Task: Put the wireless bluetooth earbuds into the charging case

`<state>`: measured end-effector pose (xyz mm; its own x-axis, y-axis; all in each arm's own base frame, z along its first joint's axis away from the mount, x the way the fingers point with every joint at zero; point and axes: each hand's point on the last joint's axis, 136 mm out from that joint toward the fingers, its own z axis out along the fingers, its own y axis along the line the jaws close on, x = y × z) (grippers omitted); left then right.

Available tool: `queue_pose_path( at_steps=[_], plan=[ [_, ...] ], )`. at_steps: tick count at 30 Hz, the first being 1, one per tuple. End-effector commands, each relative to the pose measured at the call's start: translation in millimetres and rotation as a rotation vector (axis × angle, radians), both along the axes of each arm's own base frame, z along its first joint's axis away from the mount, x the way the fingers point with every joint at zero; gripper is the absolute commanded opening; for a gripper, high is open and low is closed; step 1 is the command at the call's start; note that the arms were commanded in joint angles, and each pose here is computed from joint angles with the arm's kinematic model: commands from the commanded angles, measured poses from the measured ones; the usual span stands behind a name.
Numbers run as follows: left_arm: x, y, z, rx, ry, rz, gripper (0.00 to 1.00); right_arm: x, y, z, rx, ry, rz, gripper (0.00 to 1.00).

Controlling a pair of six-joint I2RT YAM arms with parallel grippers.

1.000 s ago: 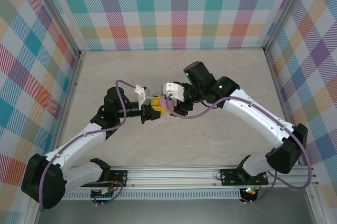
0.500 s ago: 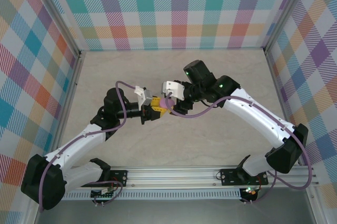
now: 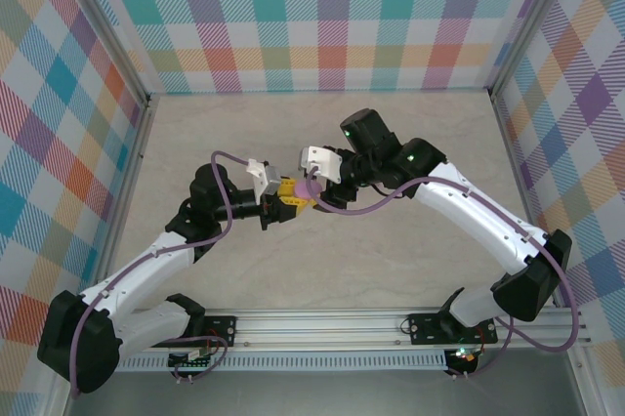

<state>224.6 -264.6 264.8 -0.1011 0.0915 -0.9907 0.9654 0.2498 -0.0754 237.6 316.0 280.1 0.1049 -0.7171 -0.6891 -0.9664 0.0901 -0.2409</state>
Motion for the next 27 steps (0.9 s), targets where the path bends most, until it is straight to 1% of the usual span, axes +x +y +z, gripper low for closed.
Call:
queue_pose_path(
  at_steps=[1, 20, 27],
  plan=[
    [-12, 0, -5, -0.002, 0.009, -0.047, 0.25, 23, -1, 23, 0.049, -0.071, -0.076, 0.75],
    [-12, 1, -8, 0.003, 0.012, -0.042, 0.24, 34, -10, 33, 0.074, -0.065, -0.143, 0.75],
    [-14, 1, -6, -0.002, 0.012, -0.047, 0.24, 38, -10, 40, 0.104, -0.063, -0.167, 0.75]
  ],
)
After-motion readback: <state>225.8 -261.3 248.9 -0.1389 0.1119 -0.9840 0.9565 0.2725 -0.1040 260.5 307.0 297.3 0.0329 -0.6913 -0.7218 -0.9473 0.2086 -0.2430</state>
